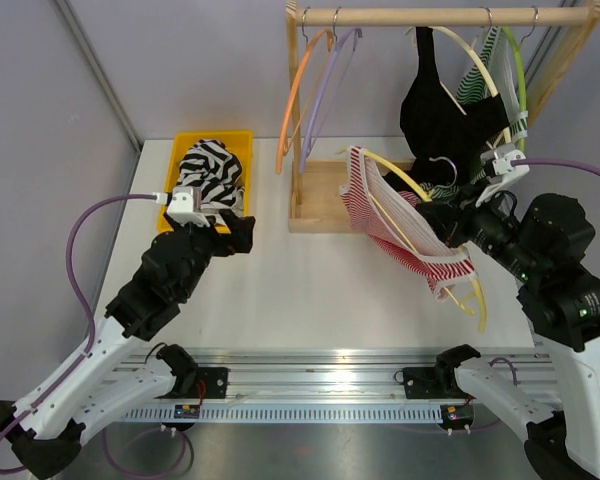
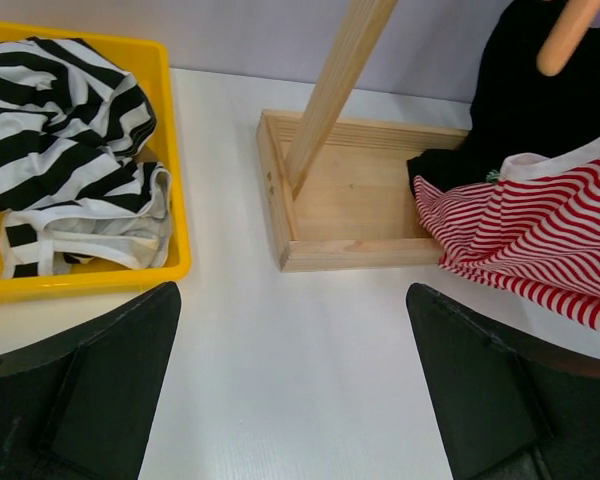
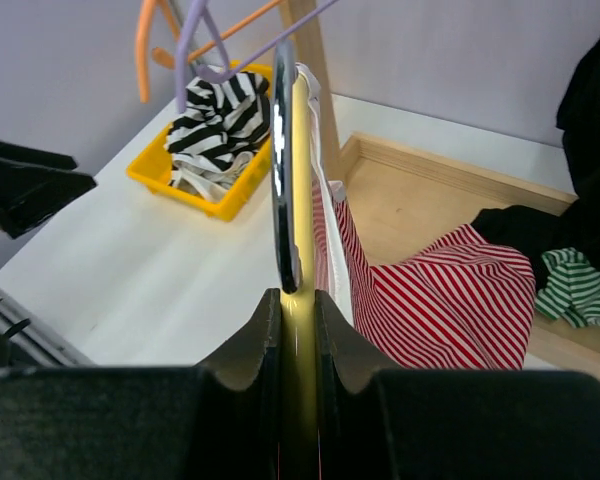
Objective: Remove the tank top from the hanger
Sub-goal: Grab a hanger with a tank top on it with the right arm, then remove the tank top from the hanger
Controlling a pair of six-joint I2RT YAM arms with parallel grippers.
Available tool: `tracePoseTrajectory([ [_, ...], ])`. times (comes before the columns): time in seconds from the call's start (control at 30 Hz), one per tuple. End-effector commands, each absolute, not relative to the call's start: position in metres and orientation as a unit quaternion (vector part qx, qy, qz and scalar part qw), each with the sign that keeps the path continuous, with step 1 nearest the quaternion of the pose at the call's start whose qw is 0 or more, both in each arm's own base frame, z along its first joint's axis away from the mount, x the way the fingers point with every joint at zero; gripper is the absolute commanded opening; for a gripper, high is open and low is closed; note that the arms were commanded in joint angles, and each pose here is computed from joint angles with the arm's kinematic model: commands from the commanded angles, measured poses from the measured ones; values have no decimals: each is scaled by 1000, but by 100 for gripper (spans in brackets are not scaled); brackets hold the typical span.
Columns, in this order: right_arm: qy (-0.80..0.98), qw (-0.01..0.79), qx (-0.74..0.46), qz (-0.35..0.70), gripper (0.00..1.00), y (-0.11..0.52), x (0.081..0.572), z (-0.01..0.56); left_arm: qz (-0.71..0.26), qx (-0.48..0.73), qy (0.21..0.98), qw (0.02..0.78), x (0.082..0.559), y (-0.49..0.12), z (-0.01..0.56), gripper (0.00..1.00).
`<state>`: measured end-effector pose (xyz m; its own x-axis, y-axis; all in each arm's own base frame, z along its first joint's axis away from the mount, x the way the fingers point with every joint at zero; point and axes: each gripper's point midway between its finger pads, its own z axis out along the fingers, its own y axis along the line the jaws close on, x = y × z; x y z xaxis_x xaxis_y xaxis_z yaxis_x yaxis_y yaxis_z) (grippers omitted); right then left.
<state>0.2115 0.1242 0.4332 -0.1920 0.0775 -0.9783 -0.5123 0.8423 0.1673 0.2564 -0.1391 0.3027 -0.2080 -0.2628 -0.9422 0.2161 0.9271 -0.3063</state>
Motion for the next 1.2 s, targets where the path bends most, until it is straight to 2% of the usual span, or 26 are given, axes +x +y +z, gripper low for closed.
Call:
tracePoseTrajectory([
  [0.0, 709, 617, -176, 293, 0, 139, 188, 448, -269, 4, 718, 642, 252, -167, 331, 99],
  [0.2, 732, 578, -177, 313, 0, 152, 199, 397, -318, 46, 696, 642, 246, -214, 351, 98],
  [0.5, 740, 551, -191, 335, 0, 166, 199, 361, -362, 96, 680, 630, 239, -293, 357, 99],
  [0.87, 732, 554, -204, 340, 0, 165, 188, 357, -342, 97, 696, 624, 260, -329, 337, 98],
  [1.07, 728, 554, -208, 347, 0, 166, 183, 357, -293, 88, 716, 628, 279, -333, 319, 90],
  [1.17, 727, 554, -209, 347, 0, 166, 181, 357, -280, 87, 717, 632, 284, -334, 315, 80],
])
